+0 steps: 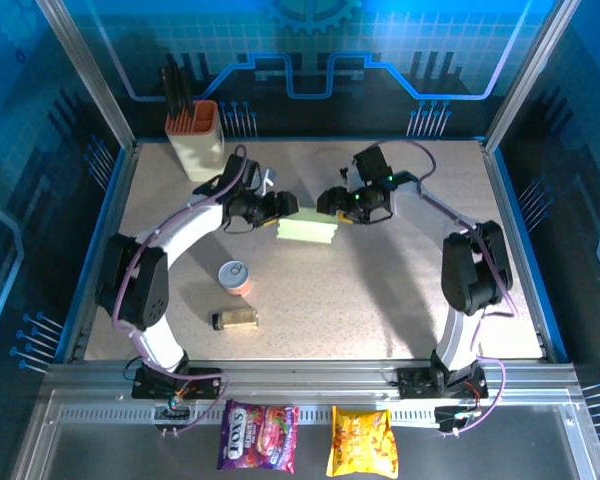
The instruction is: Fold the paper box
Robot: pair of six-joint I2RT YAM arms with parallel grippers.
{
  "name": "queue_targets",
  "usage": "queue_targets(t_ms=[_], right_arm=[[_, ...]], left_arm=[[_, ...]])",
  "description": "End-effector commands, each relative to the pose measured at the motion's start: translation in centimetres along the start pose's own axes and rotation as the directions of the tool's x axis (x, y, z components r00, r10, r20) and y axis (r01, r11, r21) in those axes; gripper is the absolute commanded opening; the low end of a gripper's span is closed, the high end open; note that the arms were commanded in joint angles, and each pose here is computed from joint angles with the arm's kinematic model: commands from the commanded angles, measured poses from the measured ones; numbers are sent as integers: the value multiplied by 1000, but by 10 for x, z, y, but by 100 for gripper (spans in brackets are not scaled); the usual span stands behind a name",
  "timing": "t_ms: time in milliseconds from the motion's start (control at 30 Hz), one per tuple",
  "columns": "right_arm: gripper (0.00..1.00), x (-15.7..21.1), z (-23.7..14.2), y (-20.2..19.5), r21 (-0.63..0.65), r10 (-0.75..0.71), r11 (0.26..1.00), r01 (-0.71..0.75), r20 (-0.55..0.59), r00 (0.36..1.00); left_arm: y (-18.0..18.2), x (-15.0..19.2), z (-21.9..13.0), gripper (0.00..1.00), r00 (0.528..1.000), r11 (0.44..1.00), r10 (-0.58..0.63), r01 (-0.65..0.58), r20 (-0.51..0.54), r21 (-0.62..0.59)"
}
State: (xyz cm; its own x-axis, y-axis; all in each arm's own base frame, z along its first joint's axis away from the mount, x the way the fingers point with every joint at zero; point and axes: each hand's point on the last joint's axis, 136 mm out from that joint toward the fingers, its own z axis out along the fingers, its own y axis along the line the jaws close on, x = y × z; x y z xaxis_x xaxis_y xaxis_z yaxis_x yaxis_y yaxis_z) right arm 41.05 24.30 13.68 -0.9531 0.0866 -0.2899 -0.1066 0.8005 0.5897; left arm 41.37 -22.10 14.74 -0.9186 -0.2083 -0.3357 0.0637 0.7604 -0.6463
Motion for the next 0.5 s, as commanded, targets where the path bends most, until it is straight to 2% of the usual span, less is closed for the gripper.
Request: queue_targets(t_ms=[0, 133, 267, 467], right_arm=[[68, -22, 10, 22, -83, -94, 992, 93, -5, 996], [68, -57, 21, 25, -71, -159, 984, 164, 66, 985], [68, -71, 30, 20, -38, -199, 978, 203, 89, 976], [68, -56, 37, 22, -62, -209, 975, 213, 55, 976]], left_arm=[[-17, -32, 18, 71, 993, 991, 111, -113, 26, 70], [-18, -64, 31, 71, 989, 987, 142, -145, 45, 66], [-17, -84, 40, 71, 983, 983, 167, -171, 78, 59], [-6, -67, 50, 71, 990, 987, 140, -142, 31, 79]])
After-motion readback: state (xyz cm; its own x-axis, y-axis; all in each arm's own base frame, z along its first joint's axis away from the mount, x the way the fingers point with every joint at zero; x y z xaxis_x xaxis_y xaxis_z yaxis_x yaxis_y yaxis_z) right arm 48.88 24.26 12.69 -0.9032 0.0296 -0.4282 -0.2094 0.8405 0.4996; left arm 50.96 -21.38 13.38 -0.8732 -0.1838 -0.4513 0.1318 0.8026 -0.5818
